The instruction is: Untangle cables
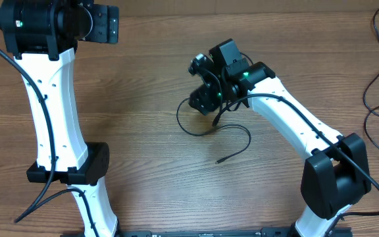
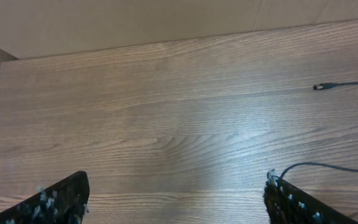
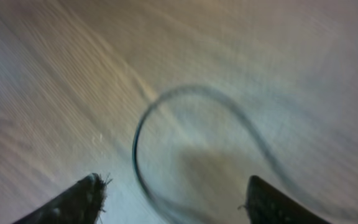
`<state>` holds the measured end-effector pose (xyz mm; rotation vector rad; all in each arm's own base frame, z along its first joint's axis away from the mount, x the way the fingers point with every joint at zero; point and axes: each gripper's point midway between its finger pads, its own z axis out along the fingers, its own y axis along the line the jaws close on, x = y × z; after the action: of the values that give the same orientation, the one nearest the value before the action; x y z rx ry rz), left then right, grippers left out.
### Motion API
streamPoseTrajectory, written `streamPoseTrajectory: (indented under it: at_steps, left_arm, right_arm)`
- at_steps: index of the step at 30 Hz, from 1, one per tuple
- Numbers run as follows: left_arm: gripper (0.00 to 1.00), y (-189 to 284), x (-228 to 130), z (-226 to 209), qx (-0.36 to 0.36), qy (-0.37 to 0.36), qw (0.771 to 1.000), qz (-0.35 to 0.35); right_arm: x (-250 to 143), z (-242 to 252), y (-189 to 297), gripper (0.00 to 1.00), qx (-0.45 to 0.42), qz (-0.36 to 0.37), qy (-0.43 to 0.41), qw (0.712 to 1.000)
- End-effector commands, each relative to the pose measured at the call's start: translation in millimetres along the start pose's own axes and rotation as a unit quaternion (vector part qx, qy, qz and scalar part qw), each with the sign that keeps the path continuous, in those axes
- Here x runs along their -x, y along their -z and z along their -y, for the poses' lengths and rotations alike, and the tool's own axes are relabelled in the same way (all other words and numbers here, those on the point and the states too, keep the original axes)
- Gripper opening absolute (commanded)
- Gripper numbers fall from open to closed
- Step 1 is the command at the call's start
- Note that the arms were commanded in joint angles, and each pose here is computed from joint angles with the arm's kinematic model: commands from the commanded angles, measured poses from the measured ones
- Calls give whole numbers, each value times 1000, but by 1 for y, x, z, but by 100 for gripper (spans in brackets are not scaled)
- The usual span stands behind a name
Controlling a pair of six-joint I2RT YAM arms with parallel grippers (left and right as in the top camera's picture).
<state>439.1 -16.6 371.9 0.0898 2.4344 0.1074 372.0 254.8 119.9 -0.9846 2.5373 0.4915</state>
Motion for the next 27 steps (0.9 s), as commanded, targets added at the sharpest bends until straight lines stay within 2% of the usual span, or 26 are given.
streamPoseTrajectory:
  at_steps: [1, 7, 10, 14, 17, 22, 27]
  left_arm:
    - [89, -1, 1, 3, -3, -8, 1000, 0]
    - [89, -2, -1, 8, -15, -9, 1000, -4]
    - [88, -2, -2, 8, -16, -9, 1000, -5]
    - [88, -2, -2, 8, -16, -9, 1000, -5]
    - [89, -2, -2, 8, -16, -9, 1000, -5]
    - [89, -2, -2, 8, -16, -9, 1000, -5]
    - [89, -2, -2, 8, -16, -9, 1000, -5]
  right_arm:
    - [-26, -7, -4, 69, 7, -42, 17, 999]
    - [-90, -4, -26, 76, 7, -122, 31, 992]
    - [-117, 13, -39, 72, -38, -149, 34, 988]
    - [-141, 37, -51, 71, -99, -167, 78, 978]
    - [-141, 49, -56, 74, -128, -157, 101, 974]
    - [-115, 63, -66, 73, -161, -88, 126, 975]
    - [-103, 64, -67, 73, -165, -74, 193, 964]
